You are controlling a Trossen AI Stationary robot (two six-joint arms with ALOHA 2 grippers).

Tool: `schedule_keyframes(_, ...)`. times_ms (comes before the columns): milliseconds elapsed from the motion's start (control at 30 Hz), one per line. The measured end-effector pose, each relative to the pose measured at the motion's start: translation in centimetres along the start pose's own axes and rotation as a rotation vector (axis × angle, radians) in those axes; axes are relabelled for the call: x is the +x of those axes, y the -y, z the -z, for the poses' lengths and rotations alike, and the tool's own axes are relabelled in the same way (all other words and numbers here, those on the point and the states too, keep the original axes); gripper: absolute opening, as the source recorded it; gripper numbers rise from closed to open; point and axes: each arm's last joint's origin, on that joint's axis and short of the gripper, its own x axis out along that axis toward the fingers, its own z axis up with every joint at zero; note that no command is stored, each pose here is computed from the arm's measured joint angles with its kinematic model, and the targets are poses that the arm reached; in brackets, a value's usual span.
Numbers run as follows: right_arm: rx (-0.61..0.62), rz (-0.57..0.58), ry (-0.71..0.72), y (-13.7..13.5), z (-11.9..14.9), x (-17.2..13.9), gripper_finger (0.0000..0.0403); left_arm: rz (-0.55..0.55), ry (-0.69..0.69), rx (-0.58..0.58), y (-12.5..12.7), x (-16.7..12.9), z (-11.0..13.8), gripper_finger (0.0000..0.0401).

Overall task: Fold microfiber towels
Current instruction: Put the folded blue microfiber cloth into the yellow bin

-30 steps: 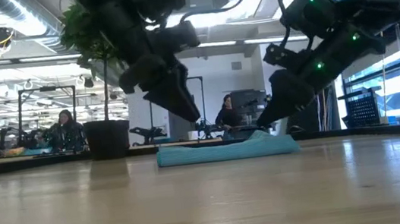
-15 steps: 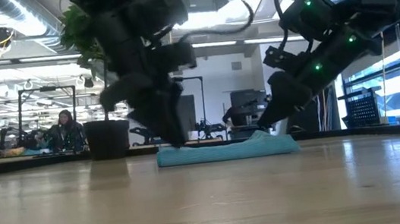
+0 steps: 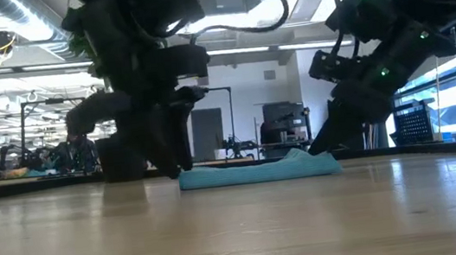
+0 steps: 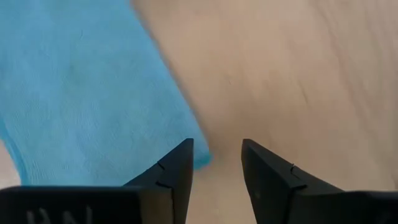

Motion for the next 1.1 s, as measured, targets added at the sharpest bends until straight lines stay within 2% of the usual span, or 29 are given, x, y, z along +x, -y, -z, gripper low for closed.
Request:
schedule_keyframes(100, -0.008, -0.005, -0.006, -0.2, 0.1, -0.1, 0.0169, -0.052, -0.003, 0.044, 0.6, 0.2, -0.3, 0.014)
schedule_keyframes(200, -0.005, -0.007, -0.002, -0.2, 0.1, -0.1, 0.0169, -0.109, 0.001, 0.022, 0.6, 0.1, -0.5, 0.0166)
schedule_keyframes(400, -0.001, -0.006, -0.002, -0.2, 0.1, -0.1, 0.0169, -0.133, -0.001, -0.015, 0.6, 0.4, -0.5, 0.0224)
schedule_keyframes(600, 0.017, -0.007, 0.001, -0.3, 0.0, -0.1, 0.0169, -0.154, -0.031, -0.046, 0.9, 2.1, -0.4, 0.0259)
schedule_keyframes(800, 0.02, -0.007, 0.005, -0.3, 0.0, -0.1, 0.0169, -0.259, -0.054, -0.058, 0.9, 2.9, -0.4, 0.0265)
schedule_keyframes(1100, 0.02, -0.008, 0.007, -0.3, 0.0, -0.1, 0.0169, -0.293, -0.093, -0.058, 1.0, 3.9, -0.1, 0.0245)
